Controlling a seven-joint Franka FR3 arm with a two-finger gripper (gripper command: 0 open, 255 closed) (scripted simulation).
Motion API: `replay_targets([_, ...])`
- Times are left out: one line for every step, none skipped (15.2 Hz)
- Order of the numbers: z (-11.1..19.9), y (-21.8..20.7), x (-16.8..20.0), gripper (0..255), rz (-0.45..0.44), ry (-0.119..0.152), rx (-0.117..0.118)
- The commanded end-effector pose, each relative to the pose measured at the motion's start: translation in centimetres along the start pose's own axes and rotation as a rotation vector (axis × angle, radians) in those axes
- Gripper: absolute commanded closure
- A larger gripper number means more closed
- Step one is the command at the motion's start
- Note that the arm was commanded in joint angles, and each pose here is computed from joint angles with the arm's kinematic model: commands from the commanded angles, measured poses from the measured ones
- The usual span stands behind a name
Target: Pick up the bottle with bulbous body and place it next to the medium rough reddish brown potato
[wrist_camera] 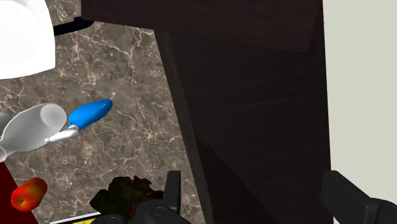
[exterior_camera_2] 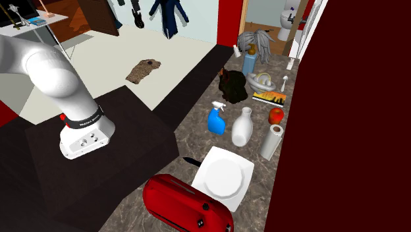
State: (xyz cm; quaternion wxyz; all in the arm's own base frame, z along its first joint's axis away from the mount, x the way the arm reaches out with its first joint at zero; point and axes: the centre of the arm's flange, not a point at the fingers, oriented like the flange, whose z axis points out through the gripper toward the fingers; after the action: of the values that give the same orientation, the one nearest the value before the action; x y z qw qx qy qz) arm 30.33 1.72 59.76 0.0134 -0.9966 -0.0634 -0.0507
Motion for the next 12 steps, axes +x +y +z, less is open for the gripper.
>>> replay_targets([0.0,0.0,0.0,0,0.0,0.0,0.0])
replay_targets([0.8,1.0,0.3,0,0.002,-0.001,-0.001])
replay_targets([1.7,1.9,0.7,0,0.005,-0.001,-0.001])
replay_targets([2.5,2.9,1.0,0,0.007,-0.002,-0.002])
replay_targets([3.3,3.9,1.4,0,0.009,-0.003,-0.002])
replay_targets([4.1,4.8,1.7,0,0.012,-0.003,-0.003])
replay_targets([5.0,5.8,2.0,0,0.014,-0.004,-0.003])
replay_targets([5.8,6.8,2.4,0,0.016,-0.005,-0.004])
replay_targets([6.6,7.7,2.7,0,0.018,-0.005,-0.005])
replay_targets([7.4,8.7,3.0,0,0.021,-0.006,-0.005])
replay_targets([8.2,9.7,3.3,0,0.023,-0.006,-0.006])
replay_targets([9.1,10.7,3.6,0,0.025,-0.007,-0.006])
